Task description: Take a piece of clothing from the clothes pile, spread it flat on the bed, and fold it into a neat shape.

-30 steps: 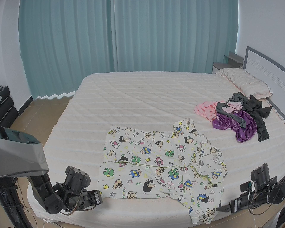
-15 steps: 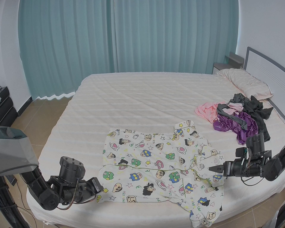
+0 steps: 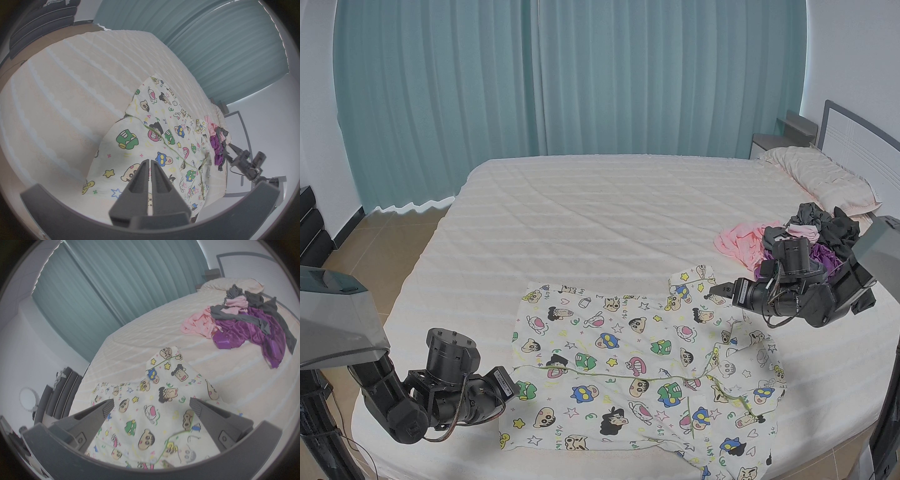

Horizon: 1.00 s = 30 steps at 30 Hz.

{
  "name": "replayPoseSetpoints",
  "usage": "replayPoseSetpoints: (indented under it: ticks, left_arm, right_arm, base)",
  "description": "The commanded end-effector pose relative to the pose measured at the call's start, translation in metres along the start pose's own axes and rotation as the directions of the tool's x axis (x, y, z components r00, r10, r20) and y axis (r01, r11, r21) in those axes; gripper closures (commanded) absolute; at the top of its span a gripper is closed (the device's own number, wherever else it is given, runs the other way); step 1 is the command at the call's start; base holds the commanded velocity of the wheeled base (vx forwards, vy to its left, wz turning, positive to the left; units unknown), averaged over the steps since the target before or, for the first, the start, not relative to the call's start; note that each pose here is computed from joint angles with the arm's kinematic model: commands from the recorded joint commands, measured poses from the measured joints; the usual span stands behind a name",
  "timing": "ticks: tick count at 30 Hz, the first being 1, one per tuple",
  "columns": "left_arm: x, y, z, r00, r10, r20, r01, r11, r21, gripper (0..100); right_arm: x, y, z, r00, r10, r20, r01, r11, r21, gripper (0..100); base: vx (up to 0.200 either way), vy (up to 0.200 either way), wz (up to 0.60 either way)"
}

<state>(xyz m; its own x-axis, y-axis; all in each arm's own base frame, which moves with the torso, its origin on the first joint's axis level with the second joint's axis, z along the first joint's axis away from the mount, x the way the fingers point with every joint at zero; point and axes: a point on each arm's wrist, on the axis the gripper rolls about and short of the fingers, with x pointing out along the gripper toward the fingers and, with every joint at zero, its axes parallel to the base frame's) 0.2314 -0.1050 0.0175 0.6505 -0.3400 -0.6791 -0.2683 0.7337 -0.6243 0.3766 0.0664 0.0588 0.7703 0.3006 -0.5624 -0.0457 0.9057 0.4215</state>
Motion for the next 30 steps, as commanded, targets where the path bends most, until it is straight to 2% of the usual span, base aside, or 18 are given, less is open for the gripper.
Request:
replayPoseSetpoints:
  ticks: [1, 7, 12, 13, 18, 21, 24, 30]
  left_arm:
    - [0.002, 0.003, -0.002, 1.000, -0.011, 0.001, 0.011, 1.000, -0.024, 100]
    - [0.007, 0.004, -0.003, 1.000, -0.012, 0.002, 0.012, 1.000, -0.025, 100]
    - [0.007, 0.005, -0.004, 1.000, -0.008, 0.005, 0.008, 1.000, -0.027, 100]
    - [0.007, 0.005, -0.004, 1.000, -0.008, 0.005, 0.008, 1.000, -0.027, 0]
    - [0.006, 0.007, -0.005, 1.000, -0.006, -0.005, 0.006, 1.000, -0.029, 0]
    - [0.007, 0.009, -0.007, 1.000, 0.004, -0.012, -0.005, 1.000, -0.030, 0]
    - [0.006, 0.010, -0.008, 1.000, 0.007, -0.023, -0.007, 1.000, -0.030, 0]
    - [0.007, 0.010, -0.008, 1.000, 0.005, -0.025, -0.006, 1.000, -0.030, 0]
  right_arm:
    - [0.053, -0.030, -0.012, 0.998, -0.049, -0.041, 0.052, 0.996, 0.078, 0]
    - [0.070, -0.032, 0.005, 0.999, -0.041, 0.014, 0.038, 0.989, 0.143, 0]
    - [0.084, -0.031, 0.010, 0.997, -0.062, 0.042, 0.055, 0.988, 0.143, 0]
    - [0.086, -0.033, 0.010, 0.997, -0.065, 0.041, 0.058, 0.988, 0.144, 0]
    - [0.103, -0.035, 0.013, 0.996, -0.065, 0.060, 0.056, 0.989, 0.140, 0]
    - [0.120, -0.036, 0.023, 0.993, -0.099, 0.069, 0.089, 0.986, 0.144, 0]
    - [0.134, -0.040, 0.022, 0.989, -0.126, 0.075, 0.114, 0.983, 0.147, 0]
    - [0.151, -0.047, 0.019, 0.989, -0.130, 0.077, 0.118, 0.982, 0.147, 0]
  base:
    - [0.000, 0.000, 0.00]
    - [0.000, 0.000, 0.00]
    - [0.000, 0.000, 0.00]
    - [0.000, 0.000, 0.00]
    - [0.000, 0.000, 0.00]
    - [0.000, 0.000, 0.00]
    - [0.000, 0.000, 0.00]
    - [0.000, 0.000, 0.00]
